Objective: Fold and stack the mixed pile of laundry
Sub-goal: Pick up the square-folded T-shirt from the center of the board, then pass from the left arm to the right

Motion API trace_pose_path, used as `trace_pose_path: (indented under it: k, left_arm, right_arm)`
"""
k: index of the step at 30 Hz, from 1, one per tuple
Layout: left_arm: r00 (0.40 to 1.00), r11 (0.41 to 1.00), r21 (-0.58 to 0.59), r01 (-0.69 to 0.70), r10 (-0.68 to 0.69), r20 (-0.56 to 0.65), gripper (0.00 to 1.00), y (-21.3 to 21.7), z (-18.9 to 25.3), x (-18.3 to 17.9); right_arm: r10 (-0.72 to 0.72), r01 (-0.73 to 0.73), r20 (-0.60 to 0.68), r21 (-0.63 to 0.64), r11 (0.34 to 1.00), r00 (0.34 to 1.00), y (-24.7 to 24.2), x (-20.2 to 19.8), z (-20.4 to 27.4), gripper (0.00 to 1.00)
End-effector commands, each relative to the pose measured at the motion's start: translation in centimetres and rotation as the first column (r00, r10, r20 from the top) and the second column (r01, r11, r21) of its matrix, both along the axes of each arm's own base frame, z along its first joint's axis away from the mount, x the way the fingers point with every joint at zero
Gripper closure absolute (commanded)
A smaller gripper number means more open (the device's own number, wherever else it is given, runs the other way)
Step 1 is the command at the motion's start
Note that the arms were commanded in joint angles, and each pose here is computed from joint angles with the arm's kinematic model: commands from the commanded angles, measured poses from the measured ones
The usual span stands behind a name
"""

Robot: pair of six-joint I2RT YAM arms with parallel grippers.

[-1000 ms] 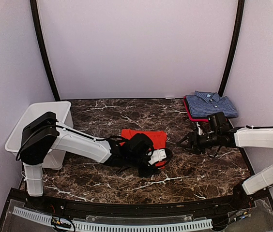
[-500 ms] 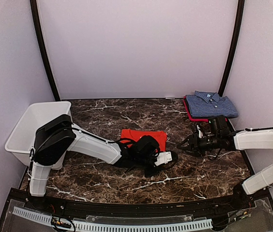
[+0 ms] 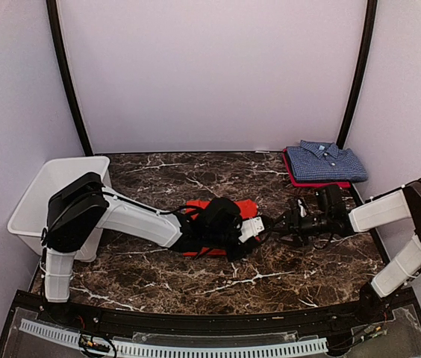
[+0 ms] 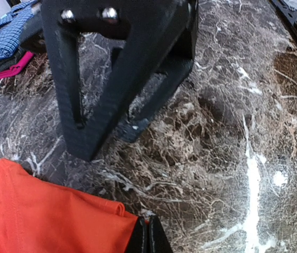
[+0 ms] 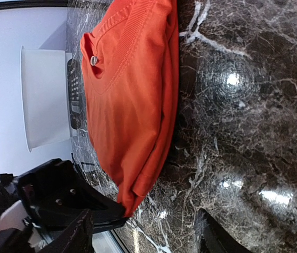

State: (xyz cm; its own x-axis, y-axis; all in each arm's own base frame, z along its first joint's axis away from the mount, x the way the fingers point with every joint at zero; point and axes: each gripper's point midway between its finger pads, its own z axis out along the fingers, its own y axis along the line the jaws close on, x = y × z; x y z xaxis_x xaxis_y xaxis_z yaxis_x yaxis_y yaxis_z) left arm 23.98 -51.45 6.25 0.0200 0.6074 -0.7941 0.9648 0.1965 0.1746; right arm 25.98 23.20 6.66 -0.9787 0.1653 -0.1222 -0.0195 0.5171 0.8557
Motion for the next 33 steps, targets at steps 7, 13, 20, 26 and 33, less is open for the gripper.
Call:
trace_pose_path:
  k: [7, 13, 20, 26, 33]
  left_arm:
    - [1.000, 0.989, -0.149, 0.009, -0.008, 0.010, 1.00, -0.4, 5.8, 0.3]
    - [1.000, 0.988, -0.154, 0.022, -0.021, 0.006, 1.00, -0.4, 5.9, 0.1]
    - [0.999, 0.986, -0.159, 0.042, -0.040, 0.011, 1.00, -0.3, 6.2, -0.3]
    - [0.998, 0.985, -0.164, 0.056, -0.054, 0.016, 1.00, -0.1, 6.4, -0.5]
    - [0.998, 0.985, -0.160, 0.065, -0.062, 0.029, 1.00, -0.1, 6.3, -0.6]
  right_arm:
    - [0.003, -0.001, -0.013, 0.141, 0.990, 1.000, 3.1, 1.8, 1.0, 0.27]
    - [-0.035, 0.043, -0.057, 0.161, 0.986, 0.998, 4.6, 3.1, 0.1, 0.28]
    - [-0.042, 0.067, -0.116, 0.218, 0.974, 0.992, 6.6, 4.5, -1.7, 0.41]
    - [-0.041, 0.076, -0.158, 0.221, 0.972, 0.987, 7.9, 5.2, -2.9, 0.52]
    - [-0.048, 0.092, -0.201, 0.218, 0.972, 0.978, 8.6, 6.1, -4.1, 0.58]
